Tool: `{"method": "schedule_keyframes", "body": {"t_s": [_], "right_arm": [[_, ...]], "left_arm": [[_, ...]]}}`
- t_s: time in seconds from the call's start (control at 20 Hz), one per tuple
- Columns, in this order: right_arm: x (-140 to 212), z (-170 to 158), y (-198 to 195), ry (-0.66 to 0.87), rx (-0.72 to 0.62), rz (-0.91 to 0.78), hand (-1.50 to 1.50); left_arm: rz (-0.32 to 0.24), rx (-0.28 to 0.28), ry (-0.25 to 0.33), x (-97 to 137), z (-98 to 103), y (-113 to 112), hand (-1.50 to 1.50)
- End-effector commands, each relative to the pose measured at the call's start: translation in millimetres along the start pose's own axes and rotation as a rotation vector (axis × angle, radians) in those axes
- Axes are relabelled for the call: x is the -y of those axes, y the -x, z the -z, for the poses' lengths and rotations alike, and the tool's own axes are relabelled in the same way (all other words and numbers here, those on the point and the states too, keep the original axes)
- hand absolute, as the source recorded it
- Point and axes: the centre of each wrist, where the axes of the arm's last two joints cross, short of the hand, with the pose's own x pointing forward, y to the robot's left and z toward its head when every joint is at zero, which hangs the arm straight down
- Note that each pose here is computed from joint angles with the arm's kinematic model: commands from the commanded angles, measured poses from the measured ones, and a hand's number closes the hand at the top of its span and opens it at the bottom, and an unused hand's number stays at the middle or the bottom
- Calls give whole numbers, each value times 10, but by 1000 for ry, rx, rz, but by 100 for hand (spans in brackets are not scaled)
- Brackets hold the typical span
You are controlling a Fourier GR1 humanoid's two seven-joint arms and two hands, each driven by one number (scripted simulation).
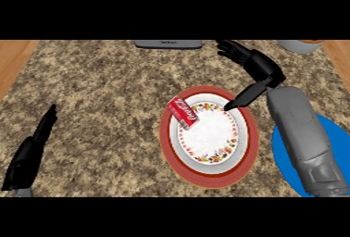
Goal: Pick the can from the plate and place it in the plate
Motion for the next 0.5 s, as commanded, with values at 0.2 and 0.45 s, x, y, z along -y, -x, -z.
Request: {"method": "schedule_keyframes", "body": {"t_s": [0.2, 0.45], "right_arm": [[794, -340, -55, 60, 107, 89, -150], [1103, -591, -161, 53, 132, 41, -150]], "left_arm": [[0, 17, 22, 91, 132, 71, 0], [-8, 43, 23, 88, 147, -42, 0]]}}
